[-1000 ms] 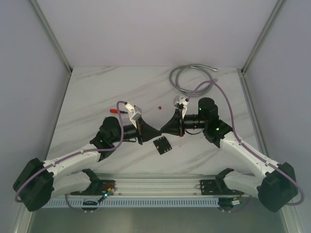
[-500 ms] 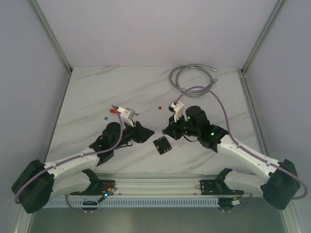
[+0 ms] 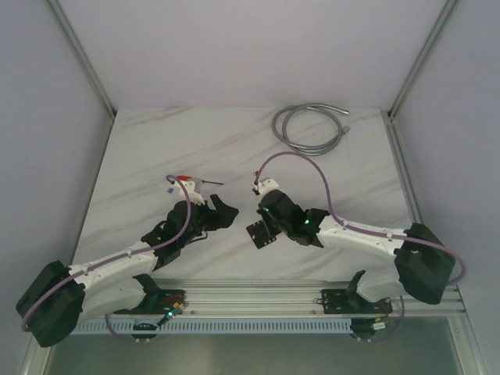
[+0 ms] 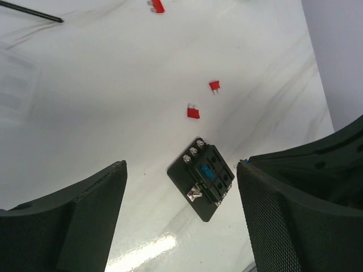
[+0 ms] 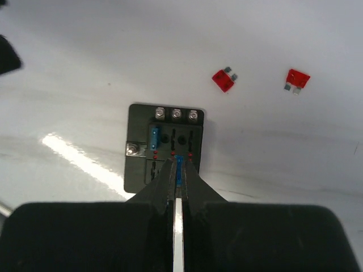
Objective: Snap on the fuse box
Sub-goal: Pick up the fuse from the center of the board, then install the fuse at the fuse box base.
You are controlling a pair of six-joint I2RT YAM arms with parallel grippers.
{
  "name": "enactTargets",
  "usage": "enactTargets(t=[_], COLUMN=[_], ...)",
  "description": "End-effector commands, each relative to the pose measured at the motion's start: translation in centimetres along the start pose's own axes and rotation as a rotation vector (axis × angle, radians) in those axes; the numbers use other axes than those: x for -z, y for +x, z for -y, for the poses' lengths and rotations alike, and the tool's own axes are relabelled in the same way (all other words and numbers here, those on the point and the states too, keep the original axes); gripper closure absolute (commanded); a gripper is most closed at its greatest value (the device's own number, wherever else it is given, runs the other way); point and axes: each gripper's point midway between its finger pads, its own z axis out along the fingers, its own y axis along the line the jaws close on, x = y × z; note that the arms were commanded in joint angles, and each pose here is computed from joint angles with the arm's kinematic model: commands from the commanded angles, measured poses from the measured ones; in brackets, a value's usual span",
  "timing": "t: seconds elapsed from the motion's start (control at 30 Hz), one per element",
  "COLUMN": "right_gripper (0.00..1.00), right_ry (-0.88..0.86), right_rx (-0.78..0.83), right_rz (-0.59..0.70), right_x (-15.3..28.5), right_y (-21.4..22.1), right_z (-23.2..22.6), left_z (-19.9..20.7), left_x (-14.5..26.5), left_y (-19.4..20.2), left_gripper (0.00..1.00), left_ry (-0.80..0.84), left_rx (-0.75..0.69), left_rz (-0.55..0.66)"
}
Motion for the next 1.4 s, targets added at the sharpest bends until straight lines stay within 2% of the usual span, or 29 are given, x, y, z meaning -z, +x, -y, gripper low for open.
enactTargets(t=[0.0, 0.37, 1.37], right_gripper=[1.00, 1.00, 1.00], right_ry=[0.114, 0.111, 0.171], right_rx=[-0.007, 0.013, 0.037], right_rz=[0.031, 0.042, -0.012], right_x=[-1.1, -2.8, -4.7], right_y=[-1.0, -0.9, 1.1], right_z=[0.8, -0.4, 0.1], left_z=[-2.3, -3.3, -3.4], left_x=[0.0, -0.7, -1.3], left_y=[0.2, 1.4, 2.1], left_gripper=[0.12, 0.00, 0.00], left_ry=[-0.098, -0.143, -0.156], left_rx=[0.059, 0.110, 0.137], left_rz=[0.018, -0.028, -0.071])
